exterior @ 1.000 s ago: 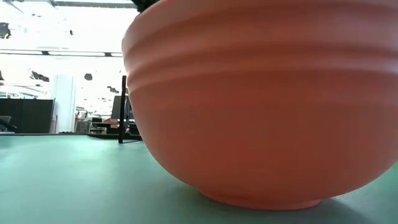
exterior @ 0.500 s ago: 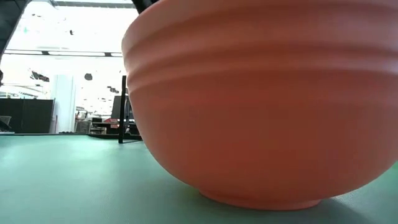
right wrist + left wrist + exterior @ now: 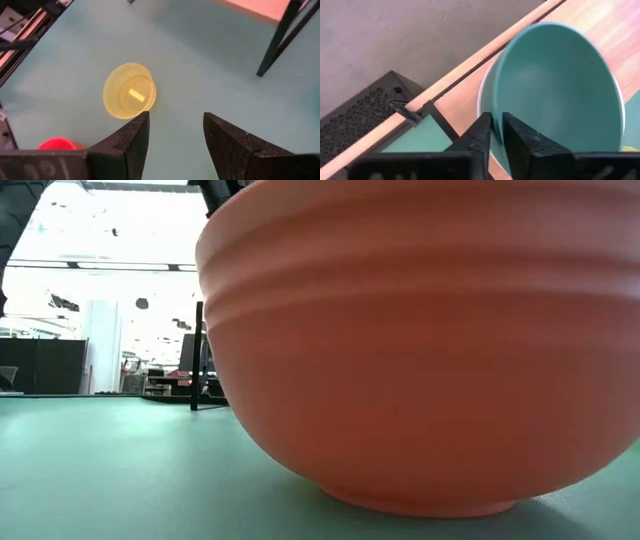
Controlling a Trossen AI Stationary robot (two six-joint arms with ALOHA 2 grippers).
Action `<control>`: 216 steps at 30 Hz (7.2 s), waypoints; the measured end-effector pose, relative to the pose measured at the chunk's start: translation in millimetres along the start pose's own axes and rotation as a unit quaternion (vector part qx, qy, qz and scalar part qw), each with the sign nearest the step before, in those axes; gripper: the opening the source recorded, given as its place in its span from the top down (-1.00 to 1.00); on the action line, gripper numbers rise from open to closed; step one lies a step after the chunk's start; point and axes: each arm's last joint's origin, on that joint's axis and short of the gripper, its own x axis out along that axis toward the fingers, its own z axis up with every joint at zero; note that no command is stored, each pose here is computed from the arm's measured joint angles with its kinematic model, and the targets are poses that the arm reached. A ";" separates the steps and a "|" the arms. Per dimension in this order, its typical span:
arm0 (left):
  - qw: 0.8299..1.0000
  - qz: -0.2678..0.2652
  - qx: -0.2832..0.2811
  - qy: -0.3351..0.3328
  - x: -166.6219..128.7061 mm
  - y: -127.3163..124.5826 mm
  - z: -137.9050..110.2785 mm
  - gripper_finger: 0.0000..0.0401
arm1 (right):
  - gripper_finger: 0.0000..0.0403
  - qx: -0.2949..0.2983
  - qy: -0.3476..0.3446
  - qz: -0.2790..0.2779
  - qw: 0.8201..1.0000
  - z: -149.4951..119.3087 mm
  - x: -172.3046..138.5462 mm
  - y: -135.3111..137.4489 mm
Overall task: Place and stack bowls onto a shelf
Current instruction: Stack the green bowl on top of the white bowl on the shelf, then stack the orange bowl on top of the green bowl on the shelf
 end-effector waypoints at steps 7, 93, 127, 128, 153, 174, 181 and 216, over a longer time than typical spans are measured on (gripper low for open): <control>1.000 0.012 0.001 0.002 0.0 0.3 -0.5 0.38 | -0.04 0.021 -0.014 0.008 1.000 7.4 2.4 -0.2; 0.884 -0.237 0.331 -0.229 -116.7 -147.8 -58.2 0.23 | -0.04 0.111 0.037 0.117 0.986 -41.8 127.6 155.2; 0.889 -0.410 0.162 -0.127 -22.4 -73.4 -333.1 0.23 | -0.04 0.083 0.075 0.113 0.987 -35.7 163.6 187.7; 0.889 -0.413 0.159 -0.120 -18.8 -72.2 -337.9 0.23 | -0.04 0.065 0.078 0.113 0.988 -39.6 161.7 189.0; 0.893 -0.372 0.179 -0.177 -3.2 -89.1 -345.9 0.23 | -0.04 -0.023 0.235 -0.069 0.969 -122.6 155.1 168.1; 0.896 -0.369 0.171 -0.179 0.9 -97.9 -344.1 0.23 | 0.89 0.011 0.307 -0.070 0.949 -120.0 187.1 161.5; 0.901 -0.352 0.163 -0.193 1.3 -97.2 -343.0 0.23 | 0.88 0.028 0.291 -0.065 0.954 -99.9 178.5 161.5; 0.890 -0.421 0.064 -0.163 37.1 -159.9 -339.5 0.22 | 0.87 -0.011 0.144 -0.084 0.986 -14.5 165.1 169.5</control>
